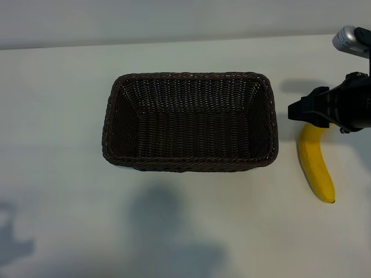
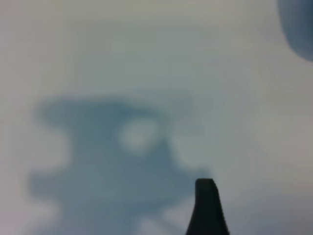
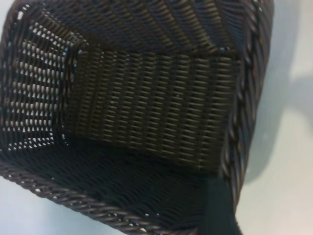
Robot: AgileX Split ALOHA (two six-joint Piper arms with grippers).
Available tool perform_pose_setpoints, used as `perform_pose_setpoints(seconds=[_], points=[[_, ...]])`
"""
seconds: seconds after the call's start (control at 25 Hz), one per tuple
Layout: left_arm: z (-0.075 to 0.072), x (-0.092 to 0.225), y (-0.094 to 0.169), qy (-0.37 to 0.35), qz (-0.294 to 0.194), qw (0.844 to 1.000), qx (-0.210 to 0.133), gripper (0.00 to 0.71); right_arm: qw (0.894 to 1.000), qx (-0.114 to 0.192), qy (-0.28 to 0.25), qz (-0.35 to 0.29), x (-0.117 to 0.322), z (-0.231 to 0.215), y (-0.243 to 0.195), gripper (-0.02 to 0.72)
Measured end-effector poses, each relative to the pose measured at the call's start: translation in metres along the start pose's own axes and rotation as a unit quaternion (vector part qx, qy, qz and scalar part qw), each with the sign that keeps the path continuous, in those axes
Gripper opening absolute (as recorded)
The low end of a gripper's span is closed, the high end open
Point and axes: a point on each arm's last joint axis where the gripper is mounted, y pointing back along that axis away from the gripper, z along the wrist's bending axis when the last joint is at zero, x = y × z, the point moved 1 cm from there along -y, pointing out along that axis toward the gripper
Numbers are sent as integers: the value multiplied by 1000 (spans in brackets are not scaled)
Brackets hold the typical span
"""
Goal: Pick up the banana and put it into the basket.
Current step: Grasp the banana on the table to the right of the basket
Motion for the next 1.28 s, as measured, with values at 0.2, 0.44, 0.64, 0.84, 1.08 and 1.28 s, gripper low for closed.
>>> perform_pose_setpoints(seconds=[0.2,0.44,0.64,0.84,1.08,1.28], points=[[1,12,15,21,-69,997,-20,548,1000,20,-11,19,4,-4,0,472],[1,19,22,27,-102,994,-30,548,997,50,-12,60,12,-9,1,499],[1,19,22,27,-102,994,-31,548,994,64,-16,84,2,-5,10,541],[2,19,22,27,-102,994,-31,548,989,100,-11,107,-7,1,17,548],[2,19,21,27,-101,994,-31,548,973,163,31,160,7,14,0,548],[2,19,21,27,-101,994,-31,548,959,226,7,171,10,2,-11,549]])
